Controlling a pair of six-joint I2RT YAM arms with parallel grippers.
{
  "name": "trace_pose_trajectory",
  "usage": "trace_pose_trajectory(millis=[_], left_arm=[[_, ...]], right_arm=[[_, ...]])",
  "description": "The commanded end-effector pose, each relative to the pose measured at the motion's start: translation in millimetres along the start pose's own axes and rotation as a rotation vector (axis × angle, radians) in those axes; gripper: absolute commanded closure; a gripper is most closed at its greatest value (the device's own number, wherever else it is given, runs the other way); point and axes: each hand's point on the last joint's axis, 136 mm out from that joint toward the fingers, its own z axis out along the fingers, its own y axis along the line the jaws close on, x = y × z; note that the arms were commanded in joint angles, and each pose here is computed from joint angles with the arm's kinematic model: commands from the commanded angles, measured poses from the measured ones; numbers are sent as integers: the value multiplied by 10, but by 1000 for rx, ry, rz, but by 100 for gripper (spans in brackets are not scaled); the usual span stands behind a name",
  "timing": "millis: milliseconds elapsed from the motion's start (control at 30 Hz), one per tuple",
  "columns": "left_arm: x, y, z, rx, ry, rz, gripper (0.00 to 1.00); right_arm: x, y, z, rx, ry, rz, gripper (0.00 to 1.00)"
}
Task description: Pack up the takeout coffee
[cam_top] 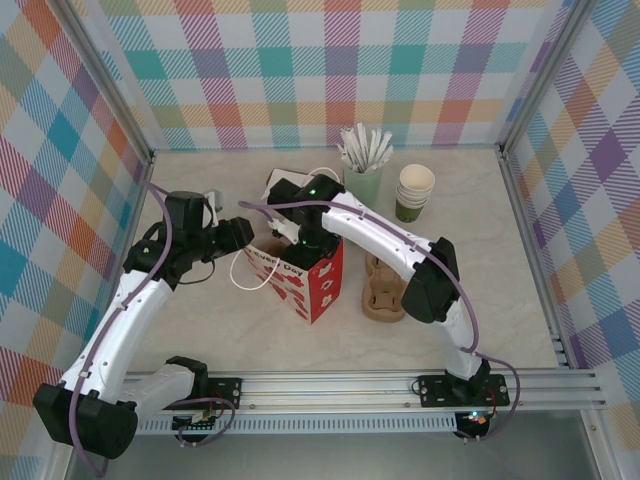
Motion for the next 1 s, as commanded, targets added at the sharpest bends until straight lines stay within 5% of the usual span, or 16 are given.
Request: trace_pose_trajectory(millis=[0, 967], left_arm=[[5, 29, 4, -22, 9, 18, 54], [15, 13, 1, -13, 16, 22, 53]], right_arm=[[-15, 49, -182, -5, -63, -29, 18], [-33, -9, 57, -5, -11, 4, 18]])
